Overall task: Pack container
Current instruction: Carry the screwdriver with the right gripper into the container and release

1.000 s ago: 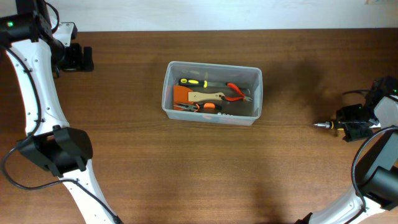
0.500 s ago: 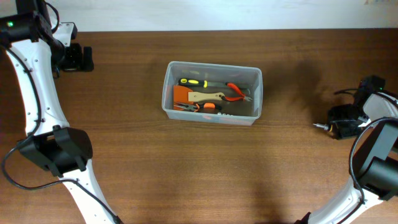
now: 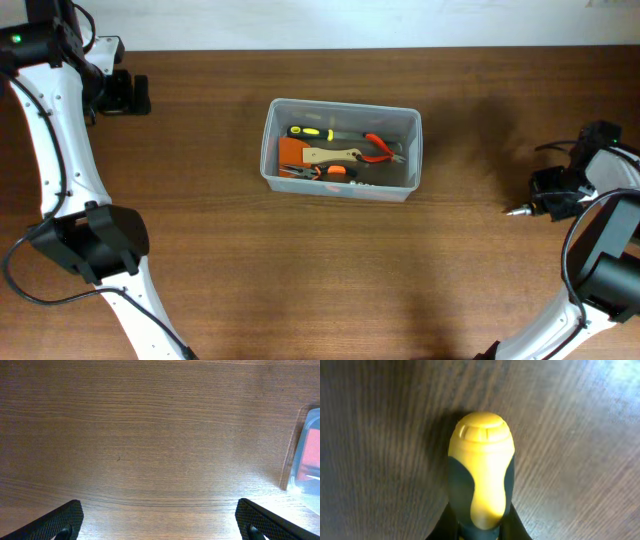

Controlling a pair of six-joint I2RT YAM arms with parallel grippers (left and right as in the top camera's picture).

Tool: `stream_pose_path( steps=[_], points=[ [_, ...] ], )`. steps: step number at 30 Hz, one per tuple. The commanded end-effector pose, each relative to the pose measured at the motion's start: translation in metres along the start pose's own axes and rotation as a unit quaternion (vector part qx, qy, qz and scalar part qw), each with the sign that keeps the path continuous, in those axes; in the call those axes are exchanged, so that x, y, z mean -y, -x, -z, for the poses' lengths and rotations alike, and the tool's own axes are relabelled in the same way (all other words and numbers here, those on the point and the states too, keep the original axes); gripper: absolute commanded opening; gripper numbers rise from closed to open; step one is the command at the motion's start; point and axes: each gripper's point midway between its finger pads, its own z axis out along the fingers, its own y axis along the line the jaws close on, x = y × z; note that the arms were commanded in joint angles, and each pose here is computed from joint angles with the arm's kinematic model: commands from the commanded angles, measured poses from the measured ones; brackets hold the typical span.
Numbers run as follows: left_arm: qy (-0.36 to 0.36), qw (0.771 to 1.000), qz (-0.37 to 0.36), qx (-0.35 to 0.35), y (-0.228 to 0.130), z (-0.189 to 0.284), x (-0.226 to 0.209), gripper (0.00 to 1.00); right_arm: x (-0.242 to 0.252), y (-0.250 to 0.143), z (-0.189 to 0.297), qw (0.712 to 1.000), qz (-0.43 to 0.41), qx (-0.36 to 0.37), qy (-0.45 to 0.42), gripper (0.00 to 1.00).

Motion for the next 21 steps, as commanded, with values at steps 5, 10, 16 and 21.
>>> stream_pose_path(
  steps=[5, 10, 16, 21],
  points=[
    [0.004, 1.0, 0.006, -0.002, -0.001, -0.001, -0.003, 0.99, -0.068, -0.028, 0.071, 0.952, 0.28, 0.021, 0.122, 0.04],
    [0.004, 1.0, 0.006, -0.002, -0.001, -0.001, -0.003, 0.99, -0.104, -0.073, 0.141, 0.874, 0.453, 0.068, 0.163, 0.04],
    [0.004, 1.0, 0.006, -0.002, -0.001, -0.001, -0.003, 0.99, -0.144, -0.16, 0.201, 0.71, 0.665, 0.121, 0.195, 0.04],
    [0.004, 1.0, 0.006, -0.002, -0.001, -0.001, -0.003, 0.99, -0.159, -0.241, 0.201, 0.511, 0.827, 0.131, 0.192, 0.04]
  ],
)
